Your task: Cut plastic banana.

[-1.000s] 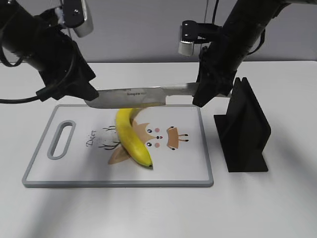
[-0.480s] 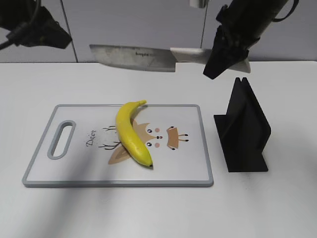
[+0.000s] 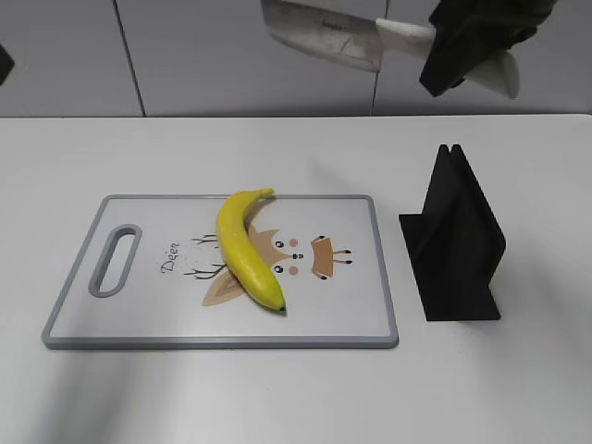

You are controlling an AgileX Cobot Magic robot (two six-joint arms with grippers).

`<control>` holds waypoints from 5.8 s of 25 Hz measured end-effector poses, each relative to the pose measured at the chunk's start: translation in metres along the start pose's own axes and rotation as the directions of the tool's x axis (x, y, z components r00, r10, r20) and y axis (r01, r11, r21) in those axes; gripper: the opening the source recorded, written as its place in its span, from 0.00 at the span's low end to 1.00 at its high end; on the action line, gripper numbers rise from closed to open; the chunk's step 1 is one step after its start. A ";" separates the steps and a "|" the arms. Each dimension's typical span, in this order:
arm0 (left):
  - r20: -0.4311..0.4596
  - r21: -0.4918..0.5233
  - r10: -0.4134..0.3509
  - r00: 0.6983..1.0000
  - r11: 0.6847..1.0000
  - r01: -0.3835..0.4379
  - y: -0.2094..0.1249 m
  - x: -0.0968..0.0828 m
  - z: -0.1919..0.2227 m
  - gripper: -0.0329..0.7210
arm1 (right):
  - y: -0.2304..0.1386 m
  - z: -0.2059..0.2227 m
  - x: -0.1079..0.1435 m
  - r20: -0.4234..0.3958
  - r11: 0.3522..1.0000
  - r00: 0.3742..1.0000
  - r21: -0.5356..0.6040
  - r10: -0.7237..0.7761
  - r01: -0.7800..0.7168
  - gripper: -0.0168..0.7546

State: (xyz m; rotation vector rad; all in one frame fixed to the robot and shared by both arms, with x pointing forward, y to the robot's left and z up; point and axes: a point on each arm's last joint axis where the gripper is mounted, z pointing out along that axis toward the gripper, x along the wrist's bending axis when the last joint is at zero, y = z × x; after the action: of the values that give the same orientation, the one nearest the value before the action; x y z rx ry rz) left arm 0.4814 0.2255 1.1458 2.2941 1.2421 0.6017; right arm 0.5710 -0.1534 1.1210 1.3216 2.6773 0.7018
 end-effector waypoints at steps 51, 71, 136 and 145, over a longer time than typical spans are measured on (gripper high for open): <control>-0.029 -0.395 -0.178 0.984 0.906 0.152 -0.257 -0.074 -0.078 0.81 | -0.111 0.045 -0.006 0.220 0.833 0.805 -0.087 0.551 -0.547 0.25; -0.041 -0.405 -0.177 0.983 0.902 0.146 -0.256 -0.073 -0.079 0.80 | -0.112 0.077 -0.013 0.232 0.801 0.777 -0.011 0.585 -0.599 0.25; -0.184 -0.400 -0.357 0.916 0.878 0.261 -0.256 -0.075 -0.079 0.80 | -0.310 -0.060 0.081 0.187 0.913 0.964 -0.396 0.187 -0.100 0.75; -0.184 -0.400 -0.357 0.916 0.878 0.261 -0.256 -0.075 -0.079 0.80 | -0.336 -0.078 0.092 0.234 0.829 0.964 -0.559 0.128 0.025 0.75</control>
State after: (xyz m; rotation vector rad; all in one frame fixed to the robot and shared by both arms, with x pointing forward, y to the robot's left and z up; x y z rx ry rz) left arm 0.2325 0.3008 1.0482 1.6997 1.4375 0.9399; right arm 0.2461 -0.2874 1.0576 1.2154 2.0028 1.1185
